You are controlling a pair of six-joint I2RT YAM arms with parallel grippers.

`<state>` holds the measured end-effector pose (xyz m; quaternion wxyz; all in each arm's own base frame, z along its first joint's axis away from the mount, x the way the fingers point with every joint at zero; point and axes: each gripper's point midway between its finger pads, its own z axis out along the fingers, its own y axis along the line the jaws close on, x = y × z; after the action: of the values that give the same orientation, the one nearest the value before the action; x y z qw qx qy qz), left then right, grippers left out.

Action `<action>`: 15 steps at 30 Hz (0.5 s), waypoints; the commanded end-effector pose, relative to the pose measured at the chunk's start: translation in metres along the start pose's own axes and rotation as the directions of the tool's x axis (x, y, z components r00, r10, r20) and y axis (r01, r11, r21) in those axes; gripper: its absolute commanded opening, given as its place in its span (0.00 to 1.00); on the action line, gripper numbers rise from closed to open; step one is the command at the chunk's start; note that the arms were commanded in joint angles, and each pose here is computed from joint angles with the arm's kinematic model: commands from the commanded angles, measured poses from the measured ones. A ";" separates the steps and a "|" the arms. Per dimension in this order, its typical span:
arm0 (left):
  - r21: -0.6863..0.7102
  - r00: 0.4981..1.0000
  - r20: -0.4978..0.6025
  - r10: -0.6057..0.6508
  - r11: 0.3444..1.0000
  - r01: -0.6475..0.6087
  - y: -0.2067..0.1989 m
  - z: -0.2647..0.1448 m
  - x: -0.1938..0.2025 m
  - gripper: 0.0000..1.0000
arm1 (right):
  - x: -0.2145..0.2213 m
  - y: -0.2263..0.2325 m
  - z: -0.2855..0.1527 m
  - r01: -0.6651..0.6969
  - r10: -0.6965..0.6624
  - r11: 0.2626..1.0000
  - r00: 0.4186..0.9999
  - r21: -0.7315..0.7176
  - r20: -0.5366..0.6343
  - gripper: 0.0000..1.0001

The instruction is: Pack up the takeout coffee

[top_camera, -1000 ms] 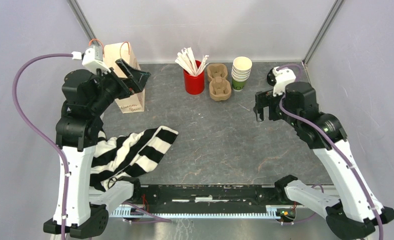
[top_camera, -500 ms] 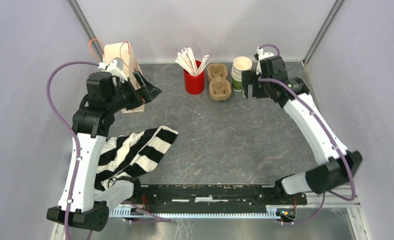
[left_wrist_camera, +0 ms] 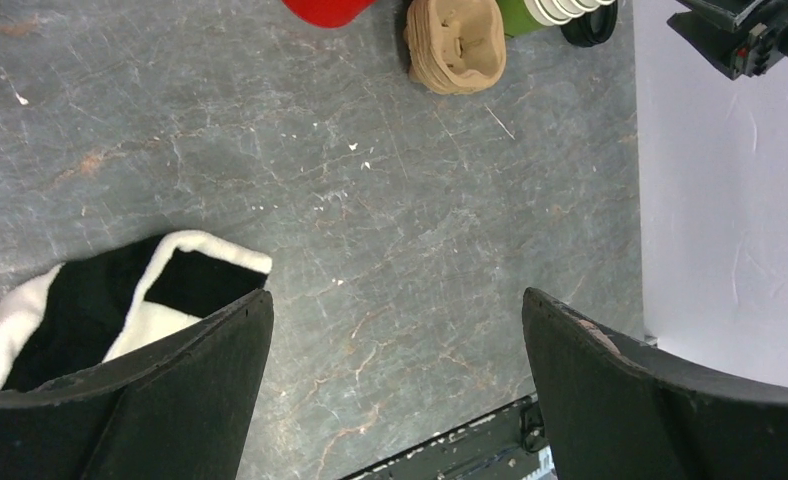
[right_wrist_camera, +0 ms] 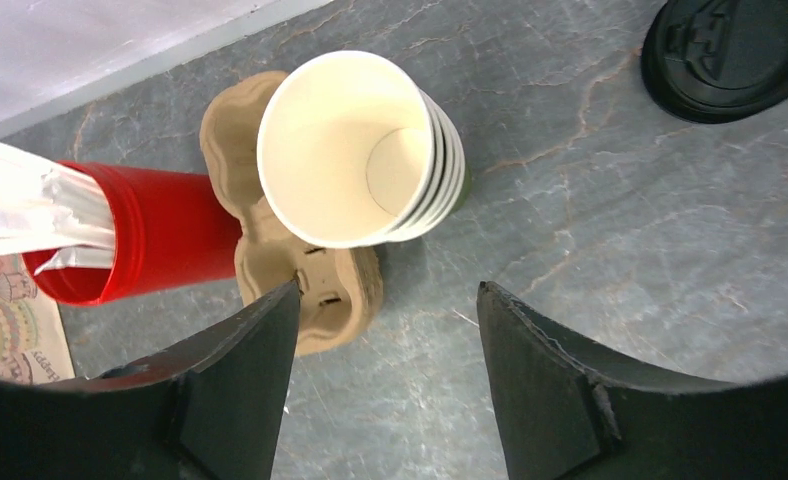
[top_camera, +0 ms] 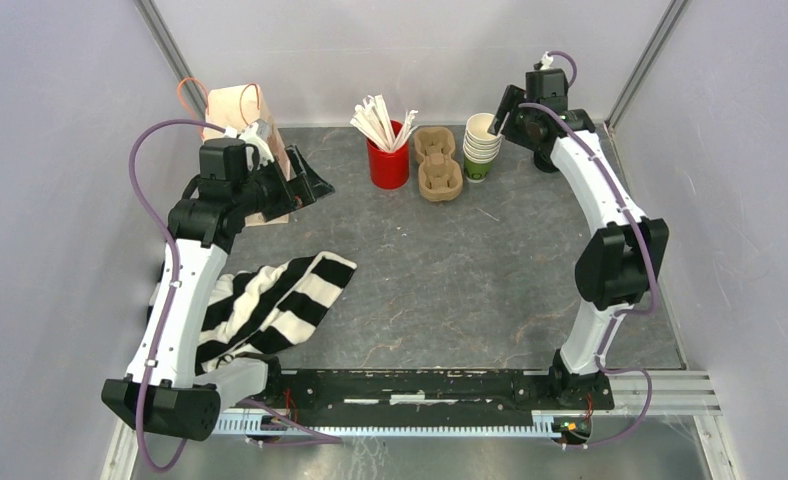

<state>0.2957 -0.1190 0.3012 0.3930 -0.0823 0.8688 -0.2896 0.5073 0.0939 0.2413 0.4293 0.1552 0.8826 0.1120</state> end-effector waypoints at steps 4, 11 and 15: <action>0.018 0.996 0.005 0.088 0.996 -0.088 0.003 0.013 -0.007 1.00 | -0.027 0.018 0.033 -0.113 0.117 0.992 0.988 -0.048 0.098 0.66; -0.013 0.989 -0.012 0.150 0.989 -0.151 0.009 0.015 -0.008 1.00 | -0.028 0.015 0.056 -0.115 0.116 0.993 0.987 -0.023 0.114 0.55; -0.030 0.982 -0.017 0.186 0.982 -0.187 0.009 0.014 -0.011 1.00 | -0.032 0.014 0.061 -0.130 0.130 0.992 0.983 -0.009 0.133 0.48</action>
<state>0.3080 -0.1174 0.2824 0.3839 -0.0457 0.8834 -0.2649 0.5564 0.1019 0.2010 0.4315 0.1988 0.8714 0.1222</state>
